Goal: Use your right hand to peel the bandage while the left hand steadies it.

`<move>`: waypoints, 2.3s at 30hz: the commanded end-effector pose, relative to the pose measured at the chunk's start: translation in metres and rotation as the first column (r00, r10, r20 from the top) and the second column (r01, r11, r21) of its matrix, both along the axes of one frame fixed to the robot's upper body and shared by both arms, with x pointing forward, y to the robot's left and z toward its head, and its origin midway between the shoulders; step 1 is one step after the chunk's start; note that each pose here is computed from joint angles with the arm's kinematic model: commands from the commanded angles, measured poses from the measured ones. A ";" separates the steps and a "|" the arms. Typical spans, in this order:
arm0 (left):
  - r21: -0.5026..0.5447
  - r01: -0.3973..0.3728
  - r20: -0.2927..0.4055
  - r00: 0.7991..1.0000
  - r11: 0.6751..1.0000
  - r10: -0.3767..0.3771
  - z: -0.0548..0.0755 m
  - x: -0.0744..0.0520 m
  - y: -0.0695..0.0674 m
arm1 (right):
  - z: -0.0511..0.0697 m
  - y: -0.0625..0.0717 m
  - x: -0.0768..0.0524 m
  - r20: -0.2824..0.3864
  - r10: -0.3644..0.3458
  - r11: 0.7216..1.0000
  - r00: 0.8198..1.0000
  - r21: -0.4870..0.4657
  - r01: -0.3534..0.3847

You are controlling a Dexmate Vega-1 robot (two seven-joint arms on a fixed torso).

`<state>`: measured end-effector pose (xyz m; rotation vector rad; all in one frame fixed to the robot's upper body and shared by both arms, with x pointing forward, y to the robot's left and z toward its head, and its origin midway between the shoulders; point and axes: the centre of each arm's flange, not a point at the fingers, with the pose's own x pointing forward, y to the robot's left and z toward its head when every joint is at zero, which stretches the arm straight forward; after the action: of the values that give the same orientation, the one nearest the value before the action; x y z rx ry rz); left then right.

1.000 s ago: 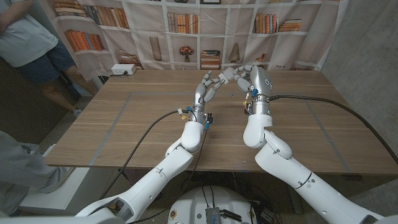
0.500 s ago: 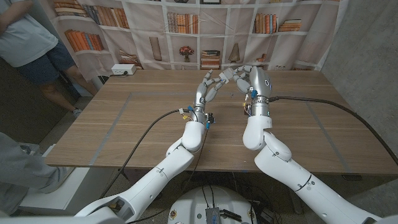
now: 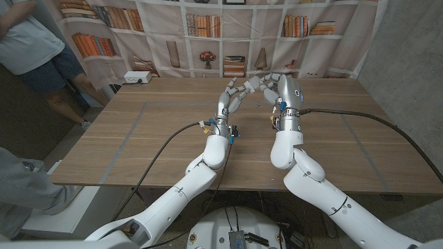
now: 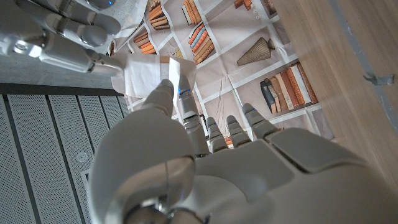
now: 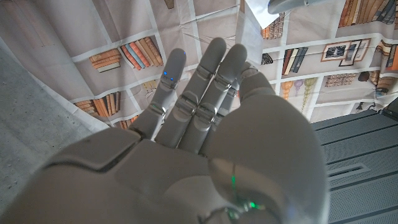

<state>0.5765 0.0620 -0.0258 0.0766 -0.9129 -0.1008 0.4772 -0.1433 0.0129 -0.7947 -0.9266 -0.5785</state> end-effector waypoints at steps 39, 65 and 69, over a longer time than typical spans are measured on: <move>-0.016 0.031 -0.002 1.000 0.999 -0.031 0.004 0.006 -0.009 | -0.002 -0.001 -0.009 0.016 -0.001 1.000 1.000 -0.017 0.001; -0.019 0.035 -0.002 0.999 0.999 -0.035 0.001 0.000 -0.010 | -0.001 -0.008 -0.011 0.030 -0.007 1.000 1.000 -0.011 0.007; -0.043 0.026 -0.015 1.000 0.999 -0.027 -0.002 0.001 -0.006 | -0.001 -0.008 -0.013 0.037 -0.001 1.000 0.999 -0.010 0.001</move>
<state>0.5776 0.0500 -0.0230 0.0405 -0.9174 -0.1342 0.4682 -0.1496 0.0110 -0.8103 -0.9528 -0.5857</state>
